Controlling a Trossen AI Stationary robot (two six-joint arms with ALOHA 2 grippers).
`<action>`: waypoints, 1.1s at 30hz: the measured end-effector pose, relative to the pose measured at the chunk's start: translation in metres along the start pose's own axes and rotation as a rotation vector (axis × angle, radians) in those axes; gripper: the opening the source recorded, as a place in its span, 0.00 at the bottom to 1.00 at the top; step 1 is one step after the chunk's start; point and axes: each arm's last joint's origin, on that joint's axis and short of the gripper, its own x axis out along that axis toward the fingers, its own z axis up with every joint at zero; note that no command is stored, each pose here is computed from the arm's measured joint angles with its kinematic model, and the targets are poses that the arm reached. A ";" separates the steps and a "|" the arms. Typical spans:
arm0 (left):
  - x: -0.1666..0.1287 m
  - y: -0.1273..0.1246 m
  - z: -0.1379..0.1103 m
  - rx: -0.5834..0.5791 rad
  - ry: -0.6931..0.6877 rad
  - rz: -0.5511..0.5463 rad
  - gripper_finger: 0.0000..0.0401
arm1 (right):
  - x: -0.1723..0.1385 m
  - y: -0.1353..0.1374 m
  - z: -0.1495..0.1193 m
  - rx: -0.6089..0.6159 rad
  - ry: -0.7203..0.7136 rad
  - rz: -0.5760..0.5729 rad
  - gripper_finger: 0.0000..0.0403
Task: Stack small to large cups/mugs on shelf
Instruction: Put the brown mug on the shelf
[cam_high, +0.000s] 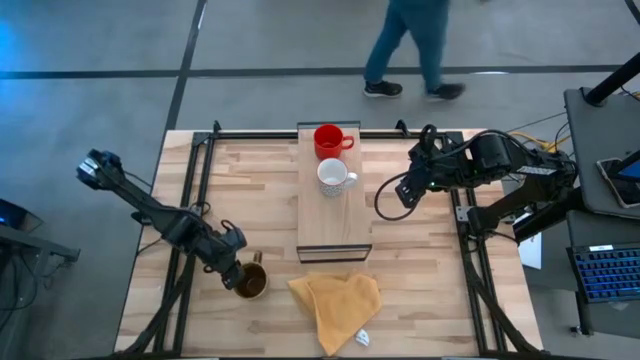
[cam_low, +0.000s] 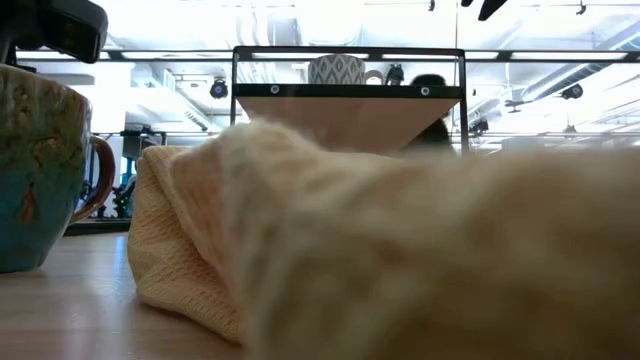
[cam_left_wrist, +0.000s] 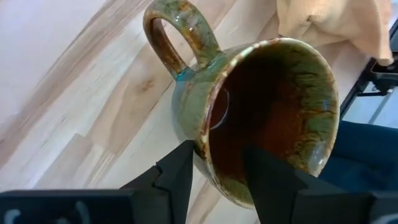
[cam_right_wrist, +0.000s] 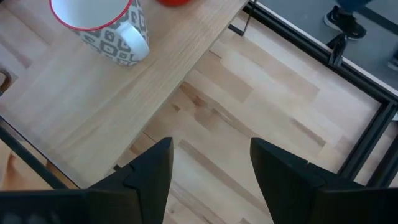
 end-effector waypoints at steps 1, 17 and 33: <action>0.002 -0.002 0.000 0.000 -0.001 -0.003 0.31 | 0.000 0.000 0.000 0.000 0.000 0.000 0.52; 0.043 -0.010 0.002 0.003 0.054 0.137 0.31 | 0.000 0.000 0.000 -0.027 0.007 0.005 0.52; 0.049 -0.003 0.017 0.285 0.053 0.199 0.04 | 0.000 0.000 0.000 -0.041 0.006 0.005 0.52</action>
